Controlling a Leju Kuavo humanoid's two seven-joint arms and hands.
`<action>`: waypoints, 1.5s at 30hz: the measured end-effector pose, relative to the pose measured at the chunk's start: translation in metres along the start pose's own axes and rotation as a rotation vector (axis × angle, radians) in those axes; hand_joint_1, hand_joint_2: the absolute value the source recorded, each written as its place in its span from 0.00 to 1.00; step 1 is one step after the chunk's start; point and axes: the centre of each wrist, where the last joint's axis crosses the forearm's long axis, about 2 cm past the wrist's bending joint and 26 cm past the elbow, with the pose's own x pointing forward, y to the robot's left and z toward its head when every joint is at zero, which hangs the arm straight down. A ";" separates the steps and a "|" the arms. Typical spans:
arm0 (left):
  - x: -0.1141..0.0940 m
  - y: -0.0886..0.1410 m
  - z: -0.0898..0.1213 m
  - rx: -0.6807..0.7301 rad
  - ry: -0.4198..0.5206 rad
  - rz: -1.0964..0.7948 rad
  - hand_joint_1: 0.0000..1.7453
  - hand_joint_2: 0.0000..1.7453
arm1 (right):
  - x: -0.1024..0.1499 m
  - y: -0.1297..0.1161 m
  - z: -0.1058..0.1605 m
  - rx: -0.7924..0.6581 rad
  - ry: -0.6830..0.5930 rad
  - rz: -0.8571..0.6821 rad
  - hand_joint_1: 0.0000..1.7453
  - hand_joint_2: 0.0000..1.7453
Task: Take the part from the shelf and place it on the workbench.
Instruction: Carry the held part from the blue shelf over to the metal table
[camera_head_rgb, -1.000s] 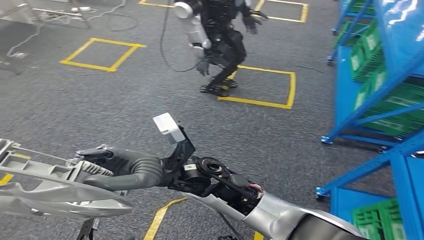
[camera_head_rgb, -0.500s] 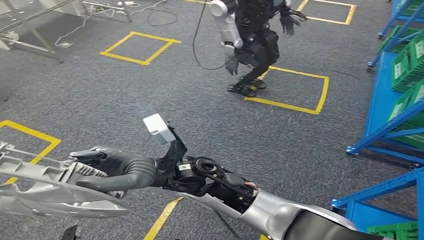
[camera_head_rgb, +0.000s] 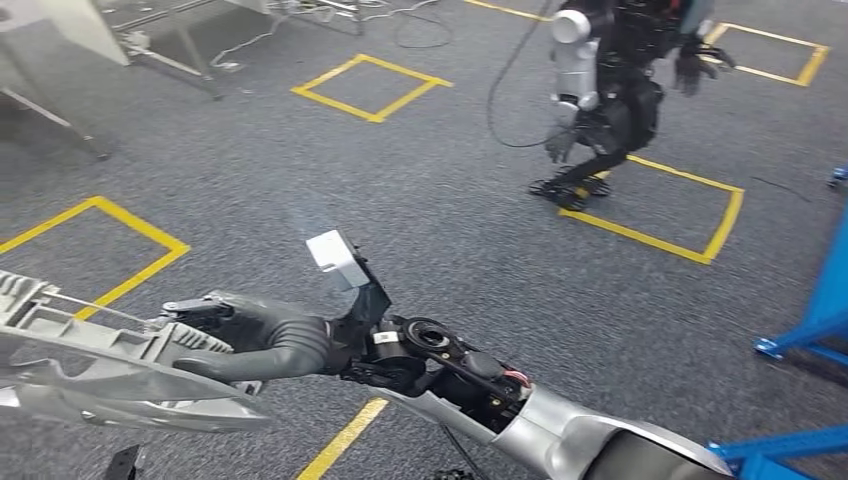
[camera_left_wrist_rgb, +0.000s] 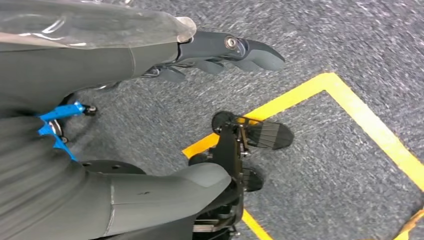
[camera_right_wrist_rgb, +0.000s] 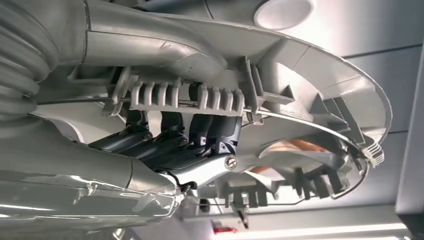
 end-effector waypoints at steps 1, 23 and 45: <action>0.000 0.000 0.000 0.000 0.000 0.000 0.00 1.00 | 0.000 0.000 0.000 0.000 0.000 0.000 1.00 1.00; 0.000 0.000 0.000 0.000 0.000 0.000 0.00 1.00 | 0.000 0.000 0.000 0.000 0.000 0.000 1.00 1.00; 0.000 0.000 0.000 0.000 0.000 0.000 0.00 1.00 | 0.000 0.000 0.000 0.000 0.000 0.000 1.00 1.00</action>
